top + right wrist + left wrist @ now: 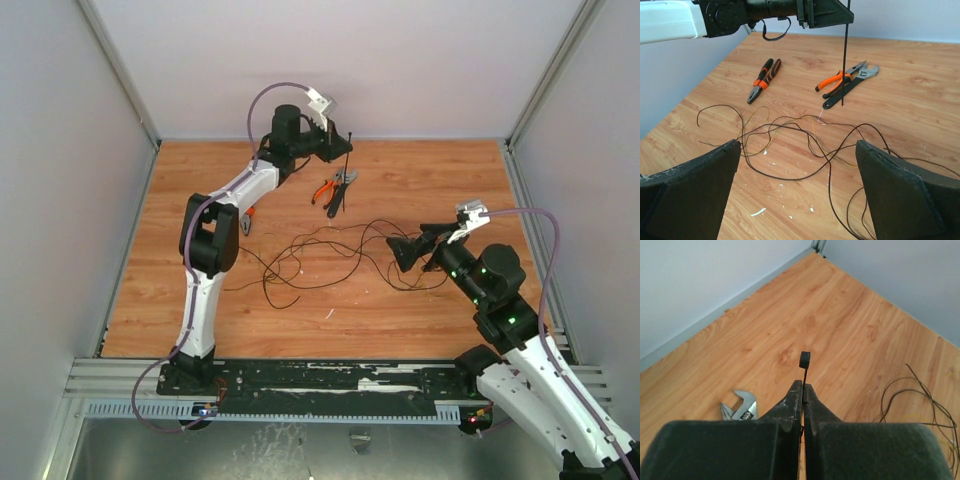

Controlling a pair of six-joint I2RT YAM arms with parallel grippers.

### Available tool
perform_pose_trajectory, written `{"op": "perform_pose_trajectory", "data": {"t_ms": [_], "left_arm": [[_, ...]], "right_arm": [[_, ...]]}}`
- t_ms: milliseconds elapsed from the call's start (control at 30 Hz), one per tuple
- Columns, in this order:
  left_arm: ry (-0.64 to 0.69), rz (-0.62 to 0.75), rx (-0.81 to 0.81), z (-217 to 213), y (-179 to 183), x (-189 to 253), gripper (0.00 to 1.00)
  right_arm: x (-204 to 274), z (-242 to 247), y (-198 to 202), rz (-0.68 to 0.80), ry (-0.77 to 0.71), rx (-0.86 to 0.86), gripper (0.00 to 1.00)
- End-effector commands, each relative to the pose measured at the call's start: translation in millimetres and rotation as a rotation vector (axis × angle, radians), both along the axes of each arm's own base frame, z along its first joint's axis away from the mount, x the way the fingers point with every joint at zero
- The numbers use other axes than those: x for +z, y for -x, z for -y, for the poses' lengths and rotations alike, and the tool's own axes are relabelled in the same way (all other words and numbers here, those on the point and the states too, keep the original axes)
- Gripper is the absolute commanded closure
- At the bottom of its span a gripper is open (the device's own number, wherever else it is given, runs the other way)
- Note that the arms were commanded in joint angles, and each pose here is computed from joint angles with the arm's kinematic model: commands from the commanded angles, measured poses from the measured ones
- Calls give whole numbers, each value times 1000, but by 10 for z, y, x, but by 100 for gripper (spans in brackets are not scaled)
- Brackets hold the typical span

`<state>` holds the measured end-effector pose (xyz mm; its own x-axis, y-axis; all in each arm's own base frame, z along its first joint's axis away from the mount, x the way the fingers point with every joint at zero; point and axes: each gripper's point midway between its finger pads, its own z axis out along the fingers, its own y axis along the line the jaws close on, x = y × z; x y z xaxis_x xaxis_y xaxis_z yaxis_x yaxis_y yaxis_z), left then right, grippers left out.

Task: Zip-tie the wires
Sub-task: Tie the cable at the center of the board.

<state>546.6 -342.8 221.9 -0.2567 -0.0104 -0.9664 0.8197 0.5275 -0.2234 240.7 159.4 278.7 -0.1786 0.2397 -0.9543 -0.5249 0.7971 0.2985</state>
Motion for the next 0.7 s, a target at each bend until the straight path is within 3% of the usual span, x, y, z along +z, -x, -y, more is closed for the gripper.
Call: {"op": "perform_pose_trajectory", "data": {"t_ms": [0, 300, 667], "left_arm": [[-25, -6, -62, 53, 30, -92, 100], [-71, -63, -99, 27, 184, -408, 100], [-45, -69, -128, 101, 496, -400, 100]], "right_arm": [[21, 35, -42, 6, 20, -27, 1], [-5, -28, -81, -4, 15, -7, 1], [-124, -109, -99, -48, 7, 23, 1]]}}
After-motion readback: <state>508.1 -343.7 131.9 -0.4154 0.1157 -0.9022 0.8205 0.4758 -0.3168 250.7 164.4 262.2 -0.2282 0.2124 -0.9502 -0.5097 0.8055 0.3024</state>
